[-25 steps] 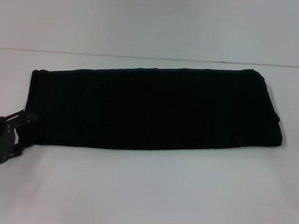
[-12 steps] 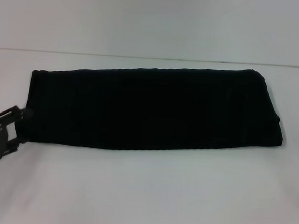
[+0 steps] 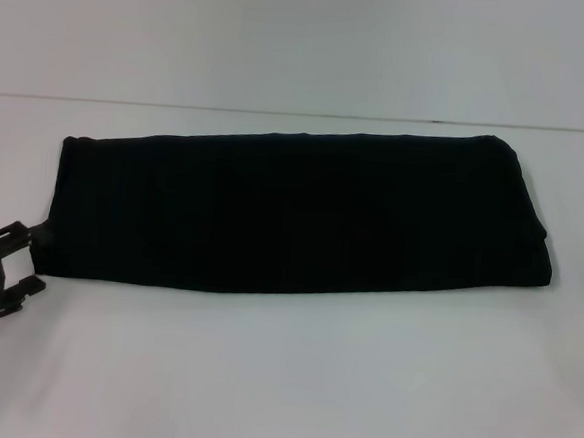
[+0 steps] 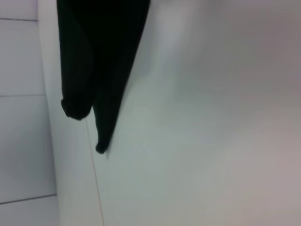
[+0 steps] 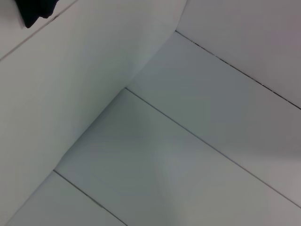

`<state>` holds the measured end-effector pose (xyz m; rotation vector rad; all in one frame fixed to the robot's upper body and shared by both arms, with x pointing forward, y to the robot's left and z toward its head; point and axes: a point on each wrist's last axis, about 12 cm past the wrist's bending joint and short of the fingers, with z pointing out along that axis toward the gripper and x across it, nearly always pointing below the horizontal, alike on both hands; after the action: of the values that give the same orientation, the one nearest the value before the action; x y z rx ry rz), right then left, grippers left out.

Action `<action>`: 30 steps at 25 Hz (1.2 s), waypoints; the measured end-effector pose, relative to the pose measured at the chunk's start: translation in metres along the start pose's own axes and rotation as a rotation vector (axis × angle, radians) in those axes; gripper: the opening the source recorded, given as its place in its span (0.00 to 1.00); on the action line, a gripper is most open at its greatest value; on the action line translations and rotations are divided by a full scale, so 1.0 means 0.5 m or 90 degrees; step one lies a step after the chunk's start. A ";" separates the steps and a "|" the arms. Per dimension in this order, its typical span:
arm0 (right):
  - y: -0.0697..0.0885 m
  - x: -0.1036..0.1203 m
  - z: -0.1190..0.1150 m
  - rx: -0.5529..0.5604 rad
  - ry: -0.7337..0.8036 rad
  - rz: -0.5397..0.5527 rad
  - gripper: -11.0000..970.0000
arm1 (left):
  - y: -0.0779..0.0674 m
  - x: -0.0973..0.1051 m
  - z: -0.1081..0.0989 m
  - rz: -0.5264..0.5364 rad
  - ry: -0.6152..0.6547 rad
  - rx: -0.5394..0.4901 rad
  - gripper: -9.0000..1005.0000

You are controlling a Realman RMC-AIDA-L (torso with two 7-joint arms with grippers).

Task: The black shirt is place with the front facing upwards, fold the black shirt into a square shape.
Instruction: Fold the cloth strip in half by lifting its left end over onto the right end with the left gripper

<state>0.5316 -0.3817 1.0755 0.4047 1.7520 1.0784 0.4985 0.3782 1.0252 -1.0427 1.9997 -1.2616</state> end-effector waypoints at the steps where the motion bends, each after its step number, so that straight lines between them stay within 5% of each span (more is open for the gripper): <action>1: 0.000 0.000 0.000 0.000 0.000 0.000 0.73 | -0.002 -0.002 0.006 0.000 -0.004 -0.004 0.78; 21: -0.004 0.001 -0.008 0.006 -0.004 0.003 0.73 | -0.058 -0.002 0.092 0.067 0.022 -0.025 0.78; 30: -0.005 -0.001 -0.011 0.005 -0.009 0.004 0.72 | -0.063 -0.004 0.038 0.072 0.019 0.082 0.78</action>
<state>0.5274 -0.3861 1.0745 0.4225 1.7437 1.0712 0.5244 0.3628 1.0462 -0.8423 1.9419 -1.3331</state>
